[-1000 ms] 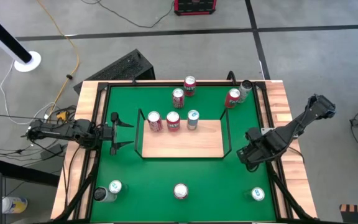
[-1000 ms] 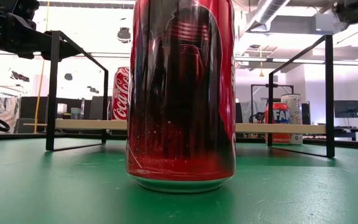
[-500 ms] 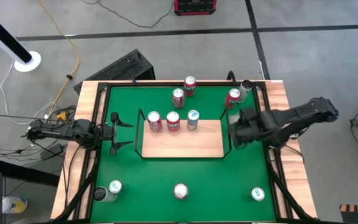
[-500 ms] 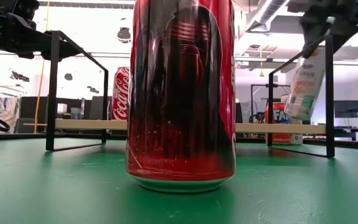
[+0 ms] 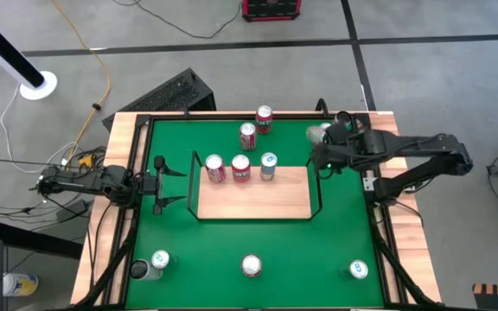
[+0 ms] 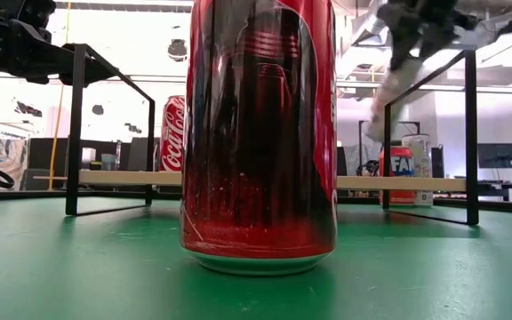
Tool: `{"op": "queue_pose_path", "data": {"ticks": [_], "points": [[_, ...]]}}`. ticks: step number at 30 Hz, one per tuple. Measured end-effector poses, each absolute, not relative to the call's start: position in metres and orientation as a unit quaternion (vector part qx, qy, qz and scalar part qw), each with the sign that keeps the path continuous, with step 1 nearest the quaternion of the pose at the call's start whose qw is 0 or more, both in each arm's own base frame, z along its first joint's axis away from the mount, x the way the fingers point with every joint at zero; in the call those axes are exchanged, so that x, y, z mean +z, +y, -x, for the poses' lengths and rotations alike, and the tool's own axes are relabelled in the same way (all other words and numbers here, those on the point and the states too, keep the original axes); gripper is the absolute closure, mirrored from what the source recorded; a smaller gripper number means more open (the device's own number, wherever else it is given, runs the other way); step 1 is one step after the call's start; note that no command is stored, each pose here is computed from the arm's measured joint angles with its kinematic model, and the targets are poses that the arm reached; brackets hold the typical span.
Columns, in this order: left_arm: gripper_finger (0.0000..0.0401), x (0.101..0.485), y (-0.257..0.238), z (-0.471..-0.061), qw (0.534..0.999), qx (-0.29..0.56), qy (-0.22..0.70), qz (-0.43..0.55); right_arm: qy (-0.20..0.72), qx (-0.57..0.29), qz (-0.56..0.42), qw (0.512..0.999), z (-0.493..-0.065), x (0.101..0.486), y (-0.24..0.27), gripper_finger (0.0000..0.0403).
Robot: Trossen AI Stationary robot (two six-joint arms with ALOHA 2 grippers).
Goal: Place canned beverage on shelf
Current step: Put the middle right white-yellow soda can on the shelf
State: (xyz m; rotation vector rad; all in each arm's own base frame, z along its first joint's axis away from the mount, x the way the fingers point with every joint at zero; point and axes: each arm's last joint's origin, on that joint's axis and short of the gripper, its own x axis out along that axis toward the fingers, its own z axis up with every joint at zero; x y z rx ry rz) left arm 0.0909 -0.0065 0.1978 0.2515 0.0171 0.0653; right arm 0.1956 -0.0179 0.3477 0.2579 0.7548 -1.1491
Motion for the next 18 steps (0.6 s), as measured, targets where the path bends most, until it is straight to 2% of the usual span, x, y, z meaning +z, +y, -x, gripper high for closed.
{"op": "queue_pose_path", "data": {"ticks": [4, 7, 11, 18], "points": [[0.0095, 0.198, -0.007, -0.091, 0.992, 0.032, 0.009, -0.125, 0.313, -0.516, -0.094, 0.792, -0.199, 0.372, -0.02, 0.0125], [0.0095, 0.198, -0.007, -0.091, 0.992, 0.032, 0.009, -0.125, 0.317, -0.471, -0.103, 0.816, -0.204, 0.383, -0.021, 0.0125], [0.0095, 0.198, -0.006, -0.091, 0.992, 0.032, 0.009, -0.125, 0.352, -0.387, -0.131, 0.842, -0.213, 0.385, -0.021, 0.0125], [0.0095, 0.198, -0.007, -0.091, 0.992, 0.032, 0.008, -0.122, 0.456, -0.303, -0.089, 0.832, -0.232, 0.365, -0.025, 0.0125]]}}
